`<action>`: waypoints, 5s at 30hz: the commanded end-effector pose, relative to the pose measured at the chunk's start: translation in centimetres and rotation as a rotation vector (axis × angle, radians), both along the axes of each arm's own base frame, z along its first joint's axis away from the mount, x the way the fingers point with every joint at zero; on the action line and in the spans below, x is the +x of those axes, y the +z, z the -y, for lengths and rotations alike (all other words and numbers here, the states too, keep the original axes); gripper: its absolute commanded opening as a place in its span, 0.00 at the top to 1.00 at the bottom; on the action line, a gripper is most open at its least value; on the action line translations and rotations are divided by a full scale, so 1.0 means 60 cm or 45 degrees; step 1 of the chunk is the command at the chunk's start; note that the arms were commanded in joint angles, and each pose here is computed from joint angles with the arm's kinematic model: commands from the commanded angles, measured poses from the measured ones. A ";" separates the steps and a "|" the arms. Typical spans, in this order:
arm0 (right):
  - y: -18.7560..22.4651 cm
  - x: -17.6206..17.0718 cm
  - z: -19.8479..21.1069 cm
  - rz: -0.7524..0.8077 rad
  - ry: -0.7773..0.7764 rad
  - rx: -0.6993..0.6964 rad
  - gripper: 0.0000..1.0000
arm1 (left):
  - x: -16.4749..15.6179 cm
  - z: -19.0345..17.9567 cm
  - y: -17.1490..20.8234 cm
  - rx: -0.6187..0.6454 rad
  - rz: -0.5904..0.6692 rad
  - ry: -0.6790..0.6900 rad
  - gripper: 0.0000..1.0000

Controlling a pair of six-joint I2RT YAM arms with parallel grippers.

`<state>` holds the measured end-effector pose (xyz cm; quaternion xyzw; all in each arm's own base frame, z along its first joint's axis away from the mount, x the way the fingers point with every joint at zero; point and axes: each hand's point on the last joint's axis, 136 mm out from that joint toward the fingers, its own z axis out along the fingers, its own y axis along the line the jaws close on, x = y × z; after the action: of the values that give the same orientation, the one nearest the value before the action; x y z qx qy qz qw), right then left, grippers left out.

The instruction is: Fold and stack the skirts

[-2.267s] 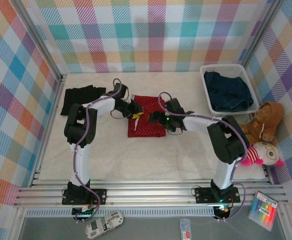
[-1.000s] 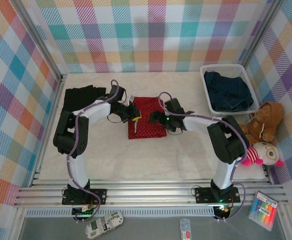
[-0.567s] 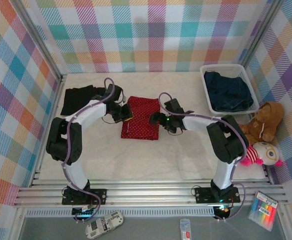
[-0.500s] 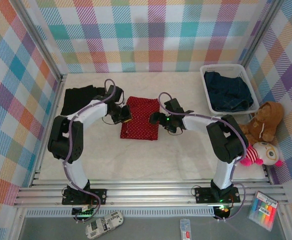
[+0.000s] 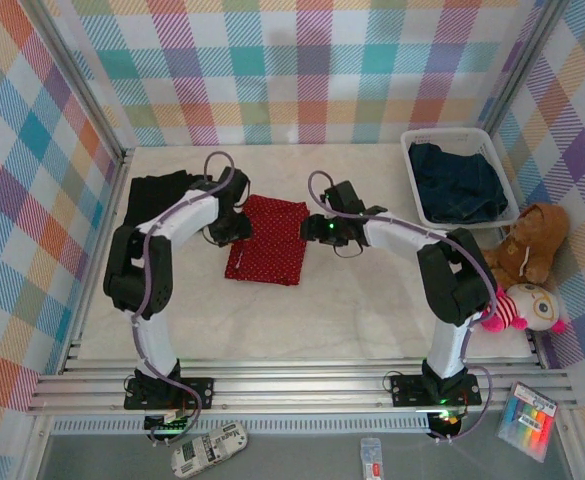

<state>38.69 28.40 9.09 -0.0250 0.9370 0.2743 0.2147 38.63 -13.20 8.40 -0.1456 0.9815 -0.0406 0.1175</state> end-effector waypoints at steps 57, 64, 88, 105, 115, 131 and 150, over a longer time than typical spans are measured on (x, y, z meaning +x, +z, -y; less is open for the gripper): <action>0.026 -0.055 0.054 -0.002 -0.508 0.179 0.01 | -0.081 0.037 -0.085 -0.750 -0.067 0.135 0.30; 0.036 -0.049 0.058 0.024 -0.503 0.175 0.01 | -0.077 0.050 -0.103 -0.771 -0.088 0.127 0.46; 0.080 -0.028 0.144 0.163 -0.613 0.096 0.01 | 0.122 -0.174 0.124 0.532 0.037 -0.427 1.00; 0.083 -0.034 0.154 0.126 -0.620 0.050 0.01 | 0.176 -0.347 0.221 0.440 0.156 -0.450 1.00; 0.113 -0.053 0.191 0.193 -0.603 -0.084 0.01 | 0.220 -0.493 0.103 0.411 0.110 -0.206 0.90; 0.184 0.044 0.600 0.157 -0.788 -0.738 0.01 | 0.182 -0.421 0.255 -0.093 0.626 0.532 0.00; 0.075 0.094 0.708 -0.204 -0.641 -0.944 0.83 | 0.068 -0.293 0.197 -0.384 0.528 0.544 0.00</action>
<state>44.76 -13.77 10.40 0.1551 0.9688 -0.1106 0.1585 43.32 5.03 18.04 -0.3605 0.8728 -0.1744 0.2790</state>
